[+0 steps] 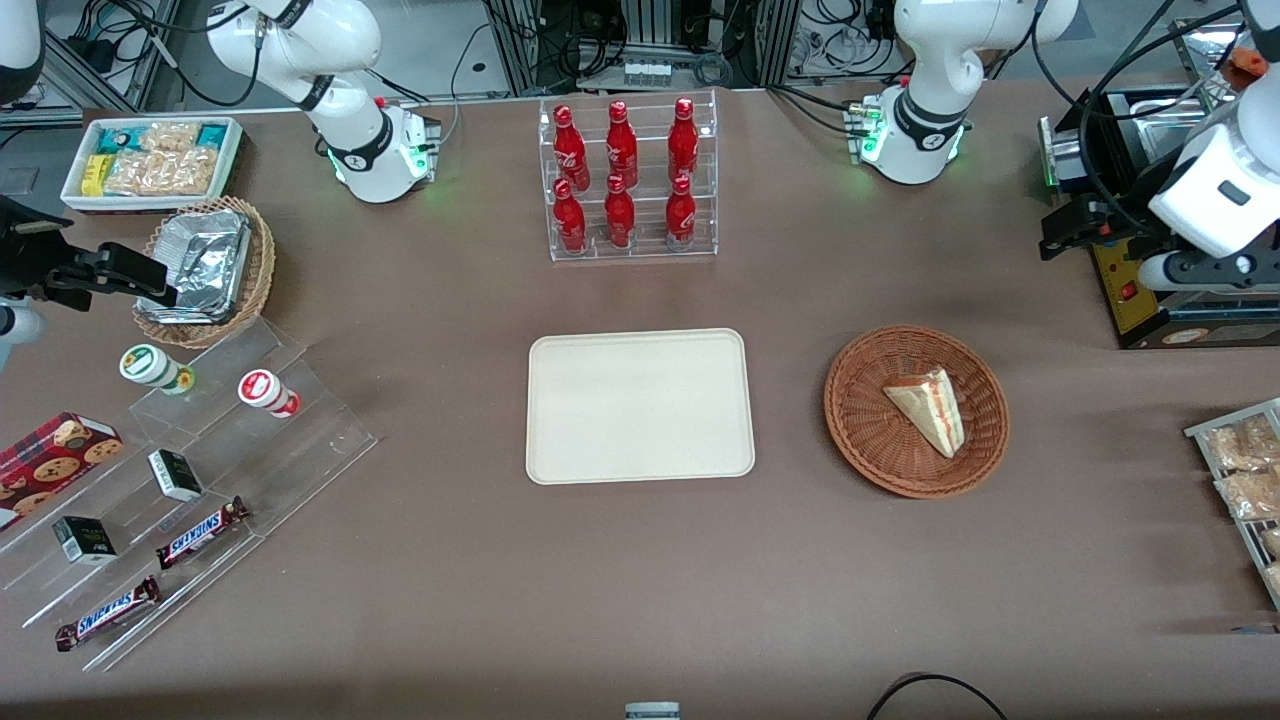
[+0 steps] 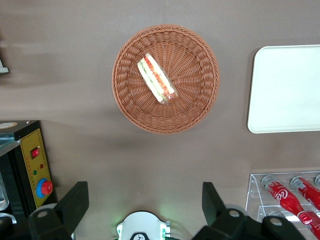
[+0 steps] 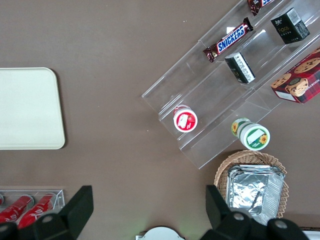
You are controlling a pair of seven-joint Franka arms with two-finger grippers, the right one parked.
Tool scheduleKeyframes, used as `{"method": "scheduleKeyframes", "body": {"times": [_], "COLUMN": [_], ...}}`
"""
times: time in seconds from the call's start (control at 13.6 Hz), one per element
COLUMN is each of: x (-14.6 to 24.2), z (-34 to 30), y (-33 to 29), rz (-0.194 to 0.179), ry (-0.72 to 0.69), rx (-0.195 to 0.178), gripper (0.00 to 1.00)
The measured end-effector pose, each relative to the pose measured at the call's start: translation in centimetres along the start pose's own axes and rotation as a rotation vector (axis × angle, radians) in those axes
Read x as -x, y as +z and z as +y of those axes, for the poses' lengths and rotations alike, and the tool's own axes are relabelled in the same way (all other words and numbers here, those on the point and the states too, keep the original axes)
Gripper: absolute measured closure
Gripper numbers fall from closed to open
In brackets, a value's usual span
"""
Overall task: Place sandwich from basket to tray
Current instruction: 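Move the left gripper over the wicker basket toward the sandwich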
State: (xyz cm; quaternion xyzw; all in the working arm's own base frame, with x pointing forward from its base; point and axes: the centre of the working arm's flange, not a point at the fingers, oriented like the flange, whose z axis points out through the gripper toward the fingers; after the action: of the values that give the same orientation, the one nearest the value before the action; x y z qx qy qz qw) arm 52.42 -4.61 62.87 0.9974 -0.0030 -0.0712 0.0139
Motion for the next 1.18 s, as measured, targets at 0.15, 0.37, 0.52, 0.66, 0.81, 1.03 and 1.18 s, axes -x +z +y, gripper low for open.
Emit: {"method": "scheduleKeyframes", "body": {"times": [0.15,0.37,0.52,0.66,0.81,1.03,1.18], "x": [-0.1,-0.9,-2.0,-2.8,-3.4,-4.0,-4.1], "z": [0.1,0.6,0.6,0.5,0.4,0.1,-0.2], "y": [0.1,3.0,6.4,9.9,13.1,18.0,21.1], "rz": [-0.002,-0.037,-0.028,-0.013,0.016,0.083,0.139], "ry": [0.003,0.01,0.009,0.005,0.002,-0.006,-0.033], "rx": [0.0,-0.004,-0.003,-0.002,-0.001,0.003,0.007], "gripper": [0.0,0.0,0.0,0.0,0.0,0.0,0.0]}}
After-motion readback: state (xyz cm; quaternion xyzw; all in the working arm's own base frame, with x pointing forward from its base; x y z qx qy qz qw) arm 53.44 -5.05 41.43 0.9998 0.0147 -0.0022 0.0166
